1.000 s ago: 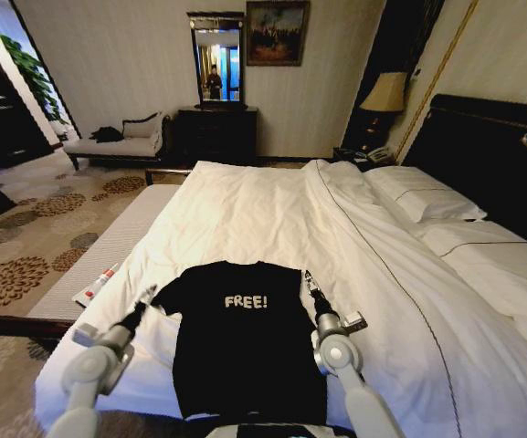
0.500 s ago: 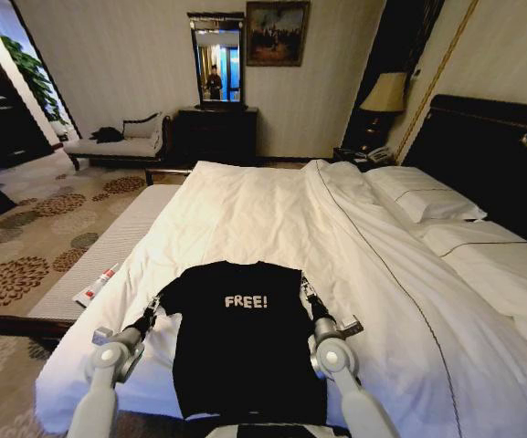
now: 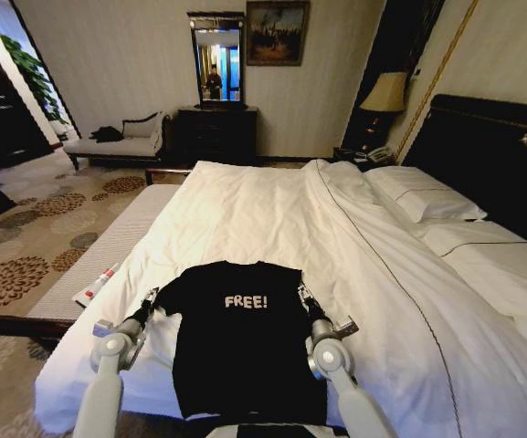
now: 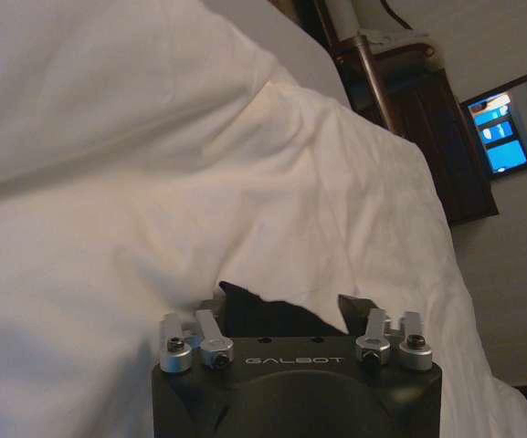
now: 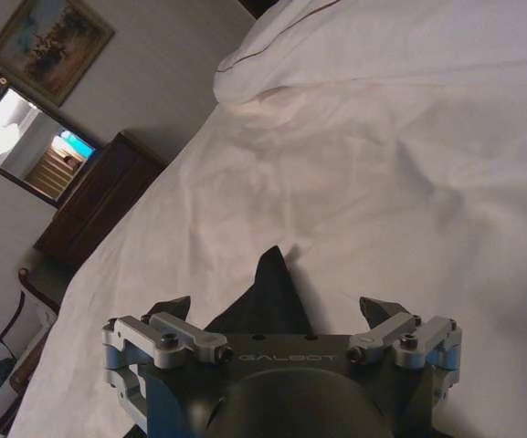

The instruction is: Fold the clothes on the bed.

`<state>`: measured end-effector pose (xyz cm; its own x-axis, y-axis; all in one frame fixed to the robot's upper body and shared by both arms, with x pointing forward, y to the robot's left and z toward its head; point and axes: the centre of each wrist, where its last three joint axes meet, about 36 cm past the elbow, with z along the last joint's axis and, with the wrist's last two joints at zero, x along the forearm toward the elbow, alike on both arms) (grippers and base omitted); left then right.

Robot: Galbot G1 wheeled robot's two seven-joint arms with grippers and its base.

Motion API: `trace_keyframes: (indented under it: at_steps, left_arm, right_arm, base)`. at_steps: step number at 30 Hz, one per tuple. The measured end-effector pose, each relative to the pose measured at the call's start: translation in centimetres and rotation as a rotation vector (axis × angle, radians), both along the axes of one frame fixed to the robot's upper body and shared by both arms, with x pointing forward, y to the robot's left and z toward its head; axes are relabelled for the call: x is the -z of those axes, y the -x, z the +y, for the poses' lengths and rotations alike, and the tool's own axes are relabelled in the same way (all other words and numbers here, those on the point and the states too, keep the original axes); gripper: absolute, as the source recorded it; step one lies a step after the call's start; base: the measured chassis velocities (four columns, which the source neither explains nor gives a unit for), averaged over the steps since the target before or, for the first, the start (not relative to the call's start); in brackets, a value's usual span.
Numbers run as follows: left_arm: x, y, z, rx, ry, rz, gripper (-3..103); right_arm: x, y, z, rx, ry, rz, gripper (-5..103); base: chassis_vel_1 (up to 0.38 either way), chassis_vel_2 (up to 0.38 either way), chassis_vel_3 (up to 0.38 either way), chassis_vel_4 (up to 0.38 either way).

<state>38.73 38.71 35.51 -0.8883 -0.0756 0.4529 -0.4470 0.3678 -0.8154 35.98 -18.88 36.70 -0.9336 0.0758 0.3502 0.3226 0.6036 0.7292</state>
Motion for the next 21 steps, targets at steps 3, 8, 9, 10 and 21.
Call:
trace_keyframes:
  at_steps: [3,8,9,10,21]
  left_arm:
    - [-0.25,0.05,0.25,0.001,-0.010,-0.003,53]
    - [-0.51,0.19,0.17,0.004,-0.016,-0.010,32]
    - [-0.51,0.24,0.15,0.005,-0.017,-0.010,32]
    - [-0.51,0.24,0.15,0.005,-0.017,-0.010,32]
    - [0.09,0.32,0.21,0.009,-0.033,0.008,0]
  right_arm:
    - [0.22,-0.04,0.17,0.001,0.006,0.007,100]
    - [0.35,-0.03,0.19,0.003,0.012,0.012,100]
    - [0.38,-0.03,0.19,0.003,0.013,0.013,100]
    - [0.38,-0.03,0.19,0.003,0.013,0.013,100]
    - [0.48,-0.31,0.13,0.005,0.019,0.017,100]
  base:
    - [0.000,0.000,0.000,0.000]
    - [0.000,0.000,0.000,0.000]
    - [0.000,0.000,0.000,0.000]
    - [0.000,0.000,0.000,0.000]
    - [0.000,0.000,0.000,0.000]
